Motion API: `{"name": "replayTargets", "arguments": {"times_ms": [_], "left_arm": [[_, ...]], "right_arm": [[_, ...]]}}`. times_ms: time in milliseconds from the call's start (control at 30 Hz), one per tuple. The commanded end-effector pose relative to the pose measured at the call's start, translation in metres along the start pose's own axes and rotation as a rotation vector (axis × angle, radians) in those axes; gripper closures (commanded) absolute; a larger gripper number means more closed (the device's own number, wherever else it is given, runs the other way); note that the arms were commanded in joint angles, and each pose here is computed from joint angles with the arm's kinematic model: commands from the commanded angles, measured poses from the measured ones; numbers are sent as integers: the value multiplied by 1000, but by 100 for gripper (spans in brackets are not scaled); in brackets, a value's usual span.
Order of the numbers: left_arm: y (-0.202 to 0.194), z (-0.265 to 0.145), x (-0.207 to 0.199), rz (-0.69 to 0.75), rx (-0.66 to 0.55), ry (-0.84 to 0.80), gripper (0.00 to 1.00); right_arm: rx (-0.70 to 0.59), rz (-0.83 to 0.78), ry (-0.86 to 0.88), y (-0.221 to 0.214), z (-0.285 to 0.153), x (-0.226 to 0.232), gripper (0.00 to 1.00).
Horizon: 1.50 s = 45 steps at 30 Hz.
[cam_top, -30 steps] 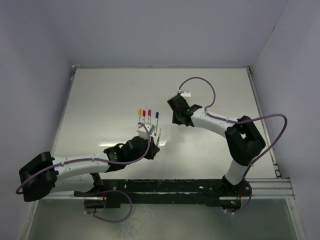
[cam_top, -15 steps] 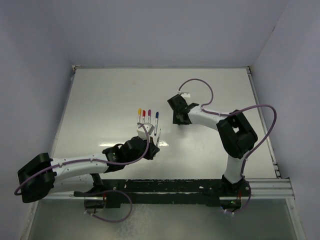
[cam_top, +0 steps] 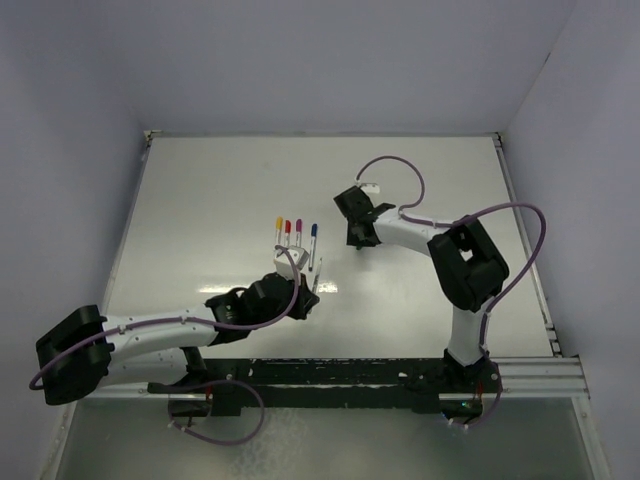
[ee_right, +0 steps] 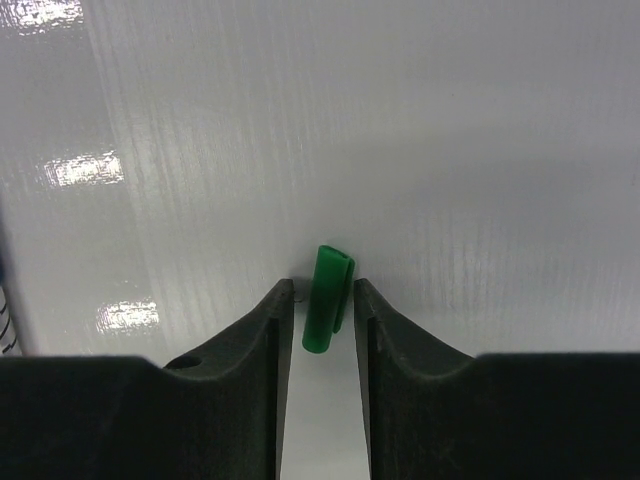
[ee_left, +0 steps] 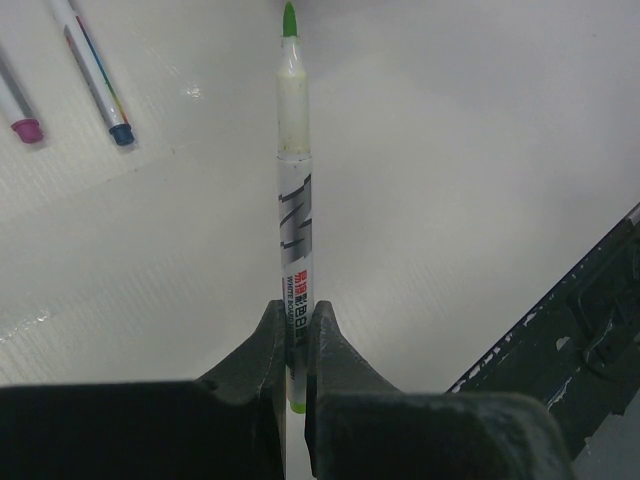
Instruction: Insert the pens into the pen caps
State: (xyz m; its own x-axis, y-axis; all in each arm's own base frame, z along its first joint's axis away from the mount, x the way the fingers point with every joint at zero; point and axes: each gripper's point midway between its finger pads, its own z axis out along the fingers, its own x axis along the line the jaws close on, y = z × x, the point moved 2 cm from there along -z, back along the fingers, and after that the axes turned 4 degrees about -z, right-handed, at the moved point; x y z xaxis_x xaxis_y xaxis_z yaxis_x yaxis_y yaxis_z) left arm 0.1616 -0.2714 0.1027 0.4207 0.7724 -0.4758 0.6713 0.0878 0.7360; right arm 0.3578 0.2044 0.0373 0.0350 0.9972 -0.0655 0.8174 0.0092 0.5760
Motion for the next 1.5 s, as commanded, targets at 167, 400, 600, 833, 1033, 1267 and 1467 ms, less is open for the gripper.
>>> {"name": "replayTargets", "arguments": {"times_ms": [167, 400, 600, 833, 1033, 1267, 1467], "left_arm": [[5, 1, -4, 11, -30, -23, 100], [7, 0, -2, 6, -41, -13, 100], [5, -1, 0, 2, -38, -5, 100], [0, -10, 2, -14, -35, -31, 100], [2, -19, 5, -32, -65, -45, 100], [20, -16, -22, 14, -120, -167, 100], [35, -18, -57, 2, -200, -372, 100]], "right_arm": [[8, 27, -12, 2, 7, -5, 72], [40, 42, 15, -10, 5, -5, 86], [91, 16, 13, -29, 5, -12, 96], [-1, 25, 124, -8, -22, -4, 100], [-184, 56, 290, 30, -73, 3, 100], [-469, 94, 623, 47, -154, 9, 100], [-708, 85, 870, 53, -228, 4, 100]]}}
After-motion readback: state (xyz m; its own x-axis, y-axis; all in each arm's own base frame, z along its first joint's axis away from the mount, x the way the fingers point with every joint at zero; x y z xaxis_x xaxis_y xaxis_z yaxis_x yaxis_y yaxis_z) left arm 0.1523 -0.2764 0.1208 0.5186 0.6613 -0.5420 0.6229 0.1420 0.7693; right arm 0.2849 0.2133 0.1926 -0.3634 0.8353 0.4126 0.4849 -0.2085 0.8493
